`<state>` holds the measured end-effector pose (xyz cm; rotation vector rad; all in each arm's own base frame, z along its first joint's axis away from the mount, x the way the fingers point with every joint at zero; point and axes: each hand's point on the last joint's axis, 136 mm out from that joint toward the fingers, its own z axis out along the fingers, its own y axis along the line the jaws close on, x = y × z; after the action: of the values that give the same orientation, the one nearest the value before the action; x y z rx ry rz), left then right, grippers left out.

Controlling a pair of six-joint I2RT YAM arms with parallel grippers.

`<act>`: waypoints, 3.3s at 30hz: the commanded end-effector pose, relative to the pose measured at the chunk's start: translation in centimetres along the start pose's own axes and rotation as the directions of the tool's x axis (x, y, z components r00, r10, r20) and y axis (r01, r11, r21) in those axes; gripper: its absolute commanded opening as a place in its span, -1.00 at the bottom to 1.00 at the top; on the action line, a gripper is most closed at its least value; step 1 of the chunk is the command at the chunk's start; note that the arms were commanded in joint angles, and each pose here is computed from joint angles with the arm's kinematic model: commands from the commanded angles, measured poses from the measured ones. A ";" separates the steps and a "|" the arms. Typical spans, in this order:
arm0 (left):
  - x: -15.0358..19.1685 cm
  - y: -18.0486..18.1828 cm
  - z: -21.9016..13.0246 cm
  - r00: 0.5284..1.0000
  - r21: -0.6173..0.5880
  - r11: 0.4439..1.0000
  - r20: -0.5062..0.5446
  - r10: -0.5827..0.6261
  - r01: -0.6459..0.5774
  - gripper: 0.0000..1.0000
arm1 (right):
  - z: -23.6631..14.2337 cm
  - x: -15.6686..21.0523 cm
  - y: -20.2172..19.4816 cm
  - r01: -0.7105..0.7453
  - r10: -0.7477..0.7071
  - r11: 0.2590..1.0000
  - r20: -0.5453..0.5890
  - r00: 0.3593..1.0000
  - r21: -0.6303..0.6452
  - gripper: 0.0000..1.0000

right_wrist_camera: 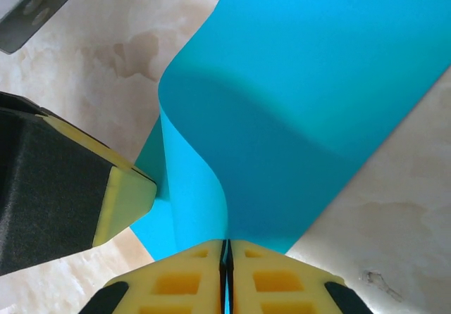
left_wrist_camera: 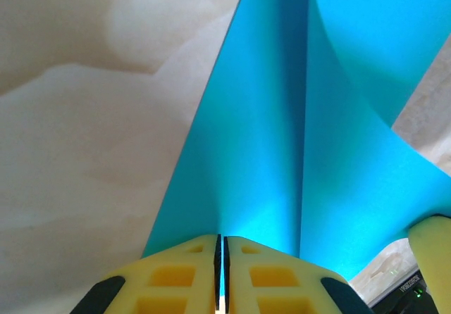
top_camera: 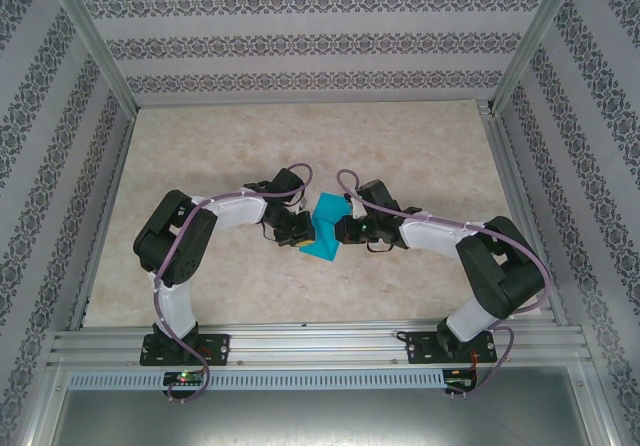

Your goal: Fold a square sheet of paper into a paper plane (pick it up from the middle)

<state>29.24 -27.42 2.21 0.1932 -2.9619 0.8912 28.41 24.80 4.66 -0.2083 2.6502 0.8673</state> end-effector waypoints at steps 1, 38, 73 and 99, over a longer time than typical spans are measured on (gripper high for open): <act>0.7 1.0 0.8 1.000 -0.042 0.999 -0.022 0.013 -0.014 -0.73 | 0.1 -0.5 -0.9 0.023 -0.023 0.998 -0.009 1.000 0.055 -0.77; 0.7 1.0 0.8 0.999 -0.047 0.999 -0.036 0.025 -0.026 -0.74 | 1.9 -0.4 -2.1 0.049 -0.040 0.992 -0.075 0.996 0.119 -0.73; -2.0 -2.1 -4.2 0.981 -0.012 0.997 0.179 0.078 -0.077 -0.61 | 2.8 1.0 -3.8 0.047 -0.024 0.983 -0.129 0.991 0.179 -0.72; -5.8 -5.8 -1.2 0.987 0.291 0.957 0.147 -0.058 0.013 -0.77 | 3.3 1.5 -4.3 0.042 -0.014 0.981 -0.148 0.989 0.188 -0.72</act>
<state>35.05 -30.49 5.51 0.3436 -2.9527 1.3197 29.96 24.43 1.47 -0.2619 2.7600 0.6960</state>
